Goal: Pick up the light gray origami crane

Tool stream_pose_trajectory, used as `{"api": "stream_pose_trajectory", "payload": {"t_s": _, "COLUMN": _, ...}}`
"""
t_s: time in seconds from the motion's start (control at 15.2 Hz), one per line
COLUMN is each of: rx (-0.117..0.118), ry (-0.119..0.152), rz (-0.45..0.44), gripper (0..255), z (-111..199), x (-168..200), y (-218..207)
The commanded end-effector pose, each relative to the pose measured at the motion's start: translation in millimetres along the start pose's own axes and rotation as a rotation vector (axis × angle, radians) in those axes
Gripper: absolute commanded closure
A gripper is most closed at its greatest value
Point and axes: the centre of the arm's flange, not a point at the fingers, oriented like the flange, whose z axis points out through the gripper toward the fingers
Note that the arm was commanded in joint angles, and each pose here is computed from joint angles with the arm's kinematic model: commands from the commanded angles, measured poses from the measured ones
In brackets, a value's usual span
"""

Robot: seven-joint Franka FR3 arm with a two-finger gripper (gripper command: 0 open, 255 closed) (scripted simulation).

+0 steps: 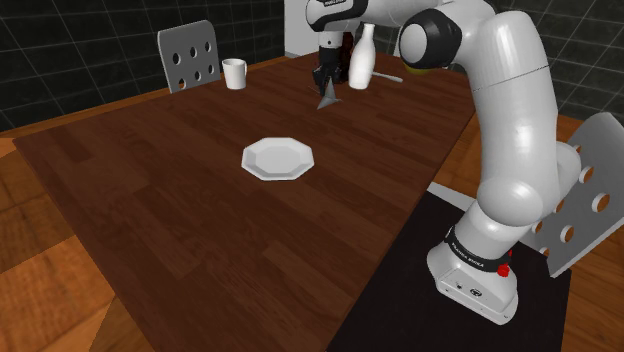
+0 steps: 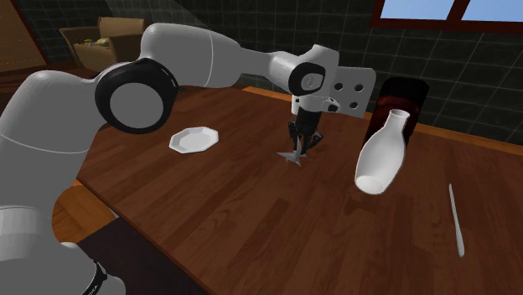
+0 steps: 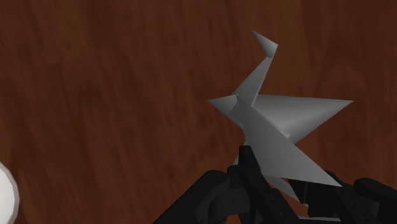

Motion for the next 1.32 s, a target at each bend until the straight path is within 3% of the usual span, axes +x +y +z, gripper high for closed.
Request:
{"api": "stream_pose_trajectory", "payload": {"t_s": 0.0, "rx": 0.000, "ry": -0.001, "rz": 0.000, "gripper": 255, "z": 0.9, "x": -0.1, "y": 0.3}}
{"api": "stream_pose_trajectory", "payload": {"t_s": 1.25, "rx": 0.000, "ry": -0.001, "rz": 0.000, "gripper": 255, "z": -78.6, "x": -6.9, "y": -5.1}}
